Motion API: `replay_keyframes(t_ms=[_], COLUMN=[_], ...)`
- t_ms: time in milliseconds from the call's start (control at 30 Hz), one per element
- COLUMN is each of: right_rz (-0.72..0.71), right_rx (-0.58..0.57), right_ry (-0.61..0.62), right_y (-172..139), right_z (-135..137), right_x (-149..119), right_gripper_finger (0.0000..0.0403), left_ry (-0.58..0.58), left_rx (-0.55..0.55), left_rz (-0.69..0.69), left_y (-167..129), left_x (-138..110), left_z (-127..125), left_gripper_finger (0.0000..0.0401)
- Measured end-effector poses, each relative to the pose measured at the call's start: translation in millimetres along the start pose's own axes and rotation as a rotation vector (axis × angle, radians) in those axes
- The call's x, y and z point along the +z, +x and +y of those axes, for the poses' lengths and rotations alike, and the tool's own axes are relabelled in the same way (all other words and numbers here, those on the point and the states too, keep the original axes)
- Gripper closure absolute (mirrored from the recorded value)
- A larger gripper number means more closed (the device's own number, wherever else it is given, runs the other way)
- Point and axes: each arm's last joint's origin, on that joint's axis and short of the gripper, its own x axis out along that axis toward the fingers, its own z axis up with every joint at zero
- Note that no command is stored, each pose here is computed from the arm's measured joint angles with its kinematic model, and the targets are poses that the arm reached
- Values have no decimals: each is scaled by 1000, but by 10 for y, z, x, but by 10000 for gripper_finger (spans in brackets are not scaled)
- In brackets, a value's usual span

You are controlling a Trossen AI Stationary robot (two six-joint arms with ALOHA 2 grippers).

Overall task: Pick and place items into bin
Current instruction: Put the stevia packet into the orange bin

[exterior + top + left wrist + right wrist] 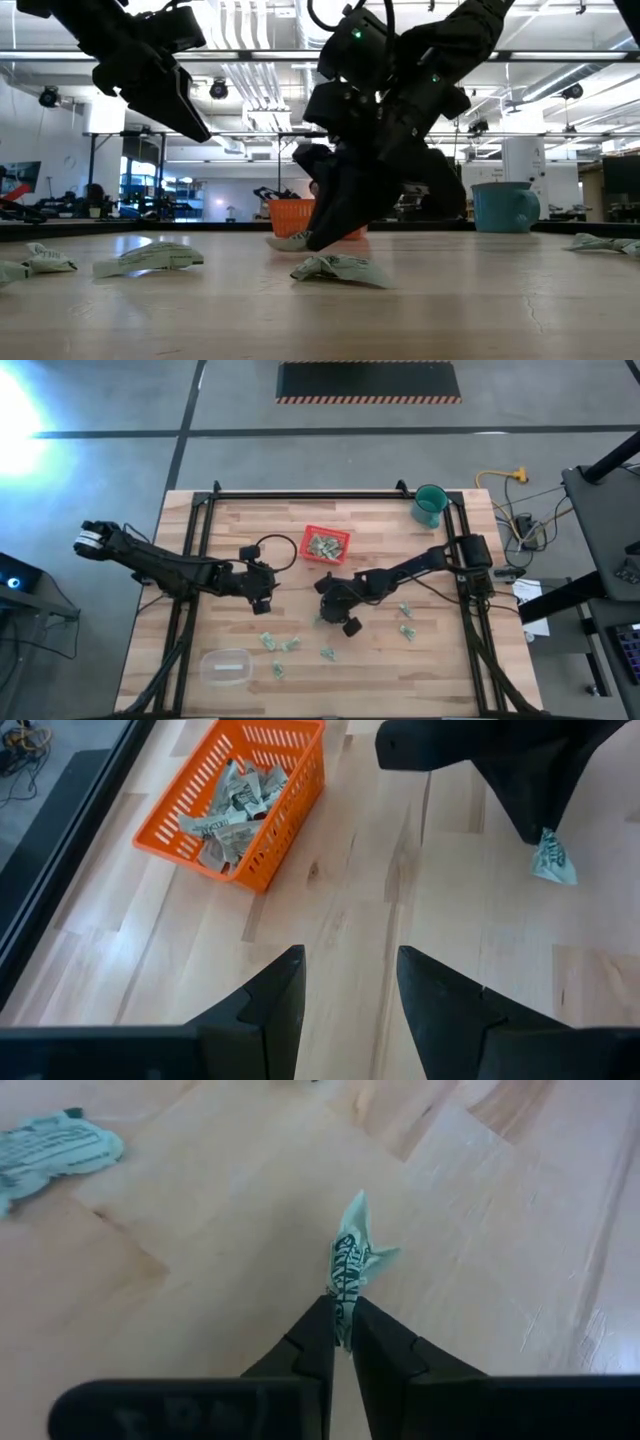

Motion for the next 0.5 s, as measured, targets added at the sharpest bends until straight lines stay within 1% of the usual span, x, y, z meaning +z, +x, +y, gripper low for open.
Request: replay_keyframes(t_ms=[133, 233, 333, 500], right_rz=[17, 27, 74, 170], right_rx=[7, -9, -92, -260], right_ry=[-1, 3, 6, 30], right_y=[-81, -196, -338, -557], right_z=[0, -27, -53, -88], right_x=[18, 51, 81, 40], right_gripper_finger=[377, 377, 377, 377], left_ry=[0, 0, 0, 0], left_rx=[0, 0, 0, 0], left_rz=[0, 0, -1, -1], left_y=[-1, -1, -1, -1], left_x=[1, 1, 1, 3], left_z=[0, 0, 0, 0], left_gripper_finger=[258, 258, 258, 258])
